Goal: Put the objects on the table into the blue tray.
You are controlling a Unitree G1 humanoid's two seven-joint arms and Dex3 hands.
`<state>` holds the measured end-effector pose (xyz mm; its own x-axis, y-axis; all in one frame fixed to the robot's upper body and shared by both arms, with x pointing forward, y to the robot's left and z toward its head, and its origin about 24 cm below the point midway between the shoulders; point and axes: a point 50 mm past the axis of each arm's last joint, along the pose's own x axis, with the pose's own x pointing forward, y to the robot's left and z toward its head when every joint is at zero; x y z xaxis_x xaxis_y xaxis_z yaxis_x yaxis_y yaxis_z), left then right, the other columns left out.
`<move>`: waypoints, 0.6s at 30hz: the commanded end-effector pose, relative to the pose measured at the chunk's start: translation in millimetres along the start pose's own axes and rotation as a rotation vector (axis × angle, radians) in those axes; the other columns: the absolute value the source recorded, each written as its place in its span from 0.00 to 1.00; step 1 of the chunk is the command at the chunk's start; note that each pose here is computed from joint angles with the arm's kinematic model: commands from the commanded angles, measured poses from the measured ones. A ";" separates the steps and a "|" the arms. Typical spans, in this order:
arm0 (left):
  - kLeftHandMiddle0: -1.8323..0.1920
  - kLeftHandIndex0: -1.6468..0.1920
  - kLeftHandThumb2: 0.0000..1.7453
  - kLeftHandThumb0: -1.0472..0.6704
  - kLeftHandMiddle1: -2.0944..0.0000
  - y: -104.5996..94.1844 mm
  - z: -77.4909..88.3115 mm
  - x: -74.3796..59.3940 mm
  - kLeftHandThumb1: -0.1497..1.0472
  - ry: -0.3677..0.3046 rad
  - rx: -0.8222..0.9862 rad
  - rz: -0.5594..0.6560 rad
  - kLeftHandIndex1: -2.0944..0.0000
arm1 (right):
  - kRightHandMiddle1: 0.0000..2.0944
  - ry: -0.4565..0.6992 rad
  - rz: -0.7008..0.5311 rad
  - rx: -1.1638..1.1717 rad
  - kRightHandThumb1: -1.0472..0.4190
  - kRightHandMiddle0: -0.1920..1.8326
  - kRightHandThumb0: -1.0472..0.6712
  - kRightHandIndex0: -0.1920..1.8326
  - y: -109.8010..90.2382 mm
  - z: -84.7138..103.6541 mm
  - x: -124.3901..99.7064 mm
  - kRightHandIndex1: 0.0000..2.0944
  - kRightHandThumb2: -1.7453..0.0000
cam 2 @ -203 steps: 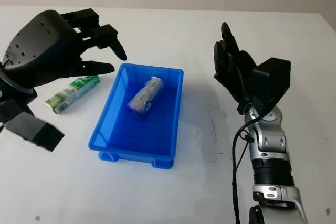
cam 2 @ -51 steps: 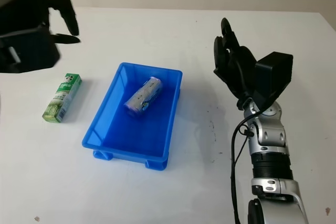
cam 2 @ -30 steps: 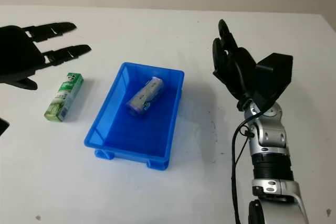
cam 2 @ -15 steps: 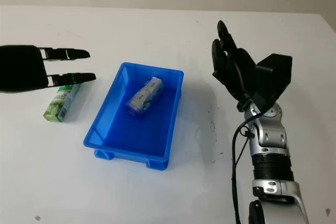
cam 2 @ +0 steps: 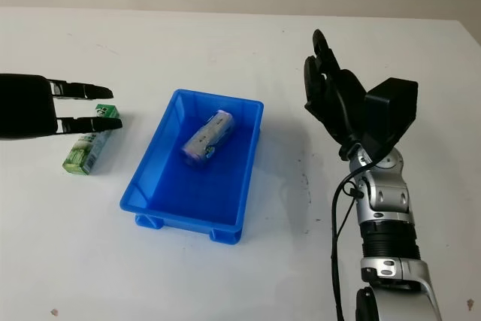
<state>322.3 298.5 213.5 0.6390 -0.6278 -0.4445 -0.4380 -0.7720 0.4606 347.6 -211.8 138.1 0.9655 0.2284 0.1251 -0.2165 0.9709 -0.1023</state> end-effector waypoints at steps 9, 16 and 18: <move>0.76 0.80 0.13 0.57 0.96 -3.4 18.8 9.7 1.00 -0.045 -0.121 0.111 0.94 | 0.00 -0.022 -0.007 -0.014 0.00 0.00 0.20 0.00 -3.9 5.4 0.7 0.00 0.59; 0.73 0.76 0.07 0.56 0.95 -6.1 27.7 17.7 0.99 -0.091 -0.134 0.104 0.90 | 0.00 -0.027 -0.018 0.001 0.00 0.00 0.21 0.00 -4.0 5.6 -0.8 0.00 0.59; 0.72 0.74 0.05 0.55 0.94 -9.3 32.9 19.3 0.97 -0.105 -0.151 0.091 0.89 | 0.00 -0.028 -0.021 0.005 0.00 0.00 0.21 0.00 -4.5 5.3 -1.7 0.00 0.60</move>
<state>320.4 288.4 186.8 0.5406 -0.7179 -0.4386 -0.4211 -0.6822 0.5977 347.9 -213.5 137.3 0.9677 0.2168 0.1289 -0.2061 0.9743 -0.0913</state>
